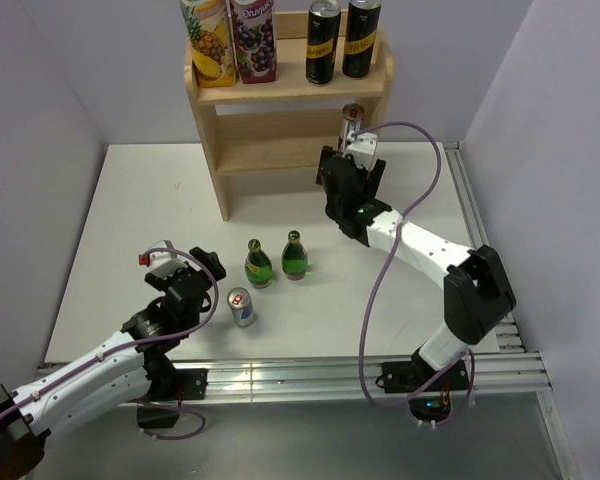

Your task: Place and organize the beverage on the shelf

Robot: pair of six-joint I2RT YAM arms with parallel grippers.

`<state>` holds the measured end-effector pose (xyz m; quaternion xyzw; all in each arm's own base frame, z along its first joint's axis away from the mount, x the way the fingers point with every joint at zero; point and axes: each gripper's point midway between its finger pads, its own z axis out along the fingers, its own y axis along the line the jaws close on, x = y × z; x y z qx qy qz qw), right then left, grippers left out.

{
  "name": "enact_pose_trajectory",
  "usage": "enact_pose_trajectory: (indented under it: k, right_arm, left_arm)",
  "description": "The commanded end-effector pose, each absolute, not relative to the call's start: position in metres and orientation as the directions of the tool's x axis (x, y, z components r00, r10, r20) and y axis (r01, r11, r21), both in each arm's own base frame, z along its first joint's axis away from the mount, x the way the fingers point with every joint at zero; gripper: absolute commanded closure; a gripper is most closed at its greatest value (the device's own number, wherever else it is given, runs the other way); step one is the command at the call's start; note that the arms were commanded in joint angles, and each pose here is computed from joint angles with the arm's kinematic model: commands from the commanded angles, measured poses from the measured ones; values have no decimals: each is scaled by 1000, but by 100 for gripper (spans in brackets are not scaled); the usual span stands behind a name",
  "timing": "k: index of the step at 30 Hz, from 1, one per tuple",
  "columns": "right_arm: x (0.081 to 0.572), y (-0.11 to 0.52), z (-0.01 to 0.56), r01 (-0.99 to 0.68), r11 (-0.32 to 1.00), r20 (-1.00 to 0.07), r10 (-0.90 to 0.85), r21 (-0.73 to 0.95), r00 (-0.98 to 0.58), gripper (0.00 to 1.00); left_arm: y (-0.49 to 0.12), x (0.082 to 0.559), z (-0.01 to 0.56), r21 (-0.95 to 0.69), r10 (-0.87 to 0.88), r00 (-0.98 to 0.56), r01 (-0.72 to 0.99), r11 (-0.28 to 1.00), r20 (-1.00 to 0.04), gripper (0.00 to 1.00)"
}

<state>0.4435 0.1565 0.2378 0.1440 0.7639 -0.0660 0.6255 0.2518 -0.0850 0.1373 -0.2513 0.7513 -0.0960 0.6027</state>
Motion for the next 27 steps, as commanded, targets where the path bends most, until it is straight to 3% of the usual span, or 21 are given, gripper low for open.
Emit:
enact_pose_trajectory:
  k: [1, 8, 10, 15, 22, 27]
  right_arm:
    - [411, 157, 255, 308, 941, -973, 190, 142, -133, 0]
    - [320, 183, 274, 159, 939, -942, 323, 306, -91, 0]
    - [296, 191, 262, 117, 952, -946, 296, 282, -131, 0]
    - [217, 243, 240, -137, 944, -939, 268, 301, -217, 0]
    - [119, 326, 195, -547, 761, -912, 141, 349, -386, 0]
    - [86, 356, 159, -641, 693, -910, 52, 330, -412, 0]
  left_arm:
    - [-85, 255, 150, -473, -513, -115, -256, 843, -851, 1]
    - [-86, 256, 149, -473, -513, -116, -257, 843, -851, 1]
    - [-85, 256, 149, -474, -513, -111, -259, 842, -851, 1]
    - [-87, 257, 149, -464, -505, -119, -258, 847, -855, 1]
    - [-88, 258, 148, -458, -499, -122, -259, 850, -858, 1]
    - [-87, 257, 149, -466, -505, -119, -253, 848, -855, 1]
